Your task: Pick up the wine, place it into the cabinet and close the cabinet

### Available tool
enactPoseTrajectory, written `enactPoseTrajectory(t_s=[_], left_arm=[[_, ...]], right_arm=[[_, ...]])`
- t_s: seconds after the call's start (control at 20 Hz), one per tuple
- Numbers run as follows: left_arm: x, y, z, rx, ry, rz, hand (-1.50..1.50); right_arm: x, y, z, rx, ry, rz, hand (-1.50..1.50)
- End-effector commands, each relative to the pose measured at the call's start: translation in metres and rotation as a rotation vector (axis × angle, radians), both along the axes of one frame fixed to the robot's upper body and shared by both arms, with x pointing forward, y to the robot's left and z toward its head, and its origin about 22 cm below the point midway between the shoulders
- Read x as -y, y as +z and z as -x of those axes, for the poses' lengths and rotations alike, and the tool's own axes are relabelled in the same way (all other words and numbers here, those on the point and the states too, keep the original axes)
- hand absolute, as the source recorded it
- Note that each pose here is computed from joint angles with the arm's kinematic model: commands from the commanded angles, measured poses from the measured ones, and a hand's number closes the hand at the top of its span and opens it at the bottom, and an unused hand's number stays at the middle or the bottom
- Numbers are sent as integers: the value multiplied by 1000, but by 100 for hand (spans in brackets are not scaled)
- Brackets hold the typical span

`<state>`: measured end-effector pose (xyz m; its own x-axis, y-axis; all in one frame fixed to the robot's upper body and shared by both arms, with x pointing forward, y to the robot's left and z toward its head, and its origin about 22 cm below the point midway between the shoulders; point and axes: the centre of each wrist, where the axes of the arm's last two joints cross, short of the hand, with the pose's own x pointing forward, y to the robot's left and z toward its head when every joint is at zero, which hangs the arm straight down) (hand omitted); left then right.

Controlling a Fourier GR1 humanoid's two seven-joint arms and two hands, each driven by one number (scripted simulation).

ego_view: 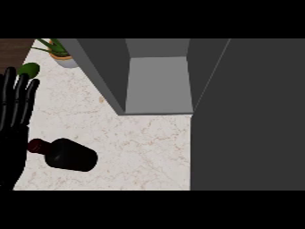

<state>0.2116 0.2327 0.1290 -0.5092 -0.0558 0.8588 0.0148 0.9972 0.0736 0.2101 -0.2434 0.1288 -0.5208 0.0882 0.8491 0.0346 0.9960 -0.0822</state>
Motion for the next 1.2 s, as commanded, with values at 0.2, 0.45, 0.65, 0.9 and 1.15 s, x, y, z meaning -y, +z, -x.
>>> enactPoseTrajectory(t_s=[0.2, 0.45, 0.65, 0.9, 1.15], left_arm=[[-6, 2, 7, 67, -488, -38, -150], [7, -22, 41, -177, -761, 184, -150], [-14, 8, 73, -191, -814, 180, -150], [1, 31, 90, -188, -812, 214, -150], [-7, 41, 92, -197, -827, 205, -150]], right_arm=[[-2, -14, 18, -48, 29, 11, -150], [-22, -6, 38, -126, 296, -14, -150], [-17, 21, 53, -136, 311, -5, -150], [-18, 35, 61, -142, 299, -22, -150], [-22, 56, 77, -155, 312, -18, -150]])
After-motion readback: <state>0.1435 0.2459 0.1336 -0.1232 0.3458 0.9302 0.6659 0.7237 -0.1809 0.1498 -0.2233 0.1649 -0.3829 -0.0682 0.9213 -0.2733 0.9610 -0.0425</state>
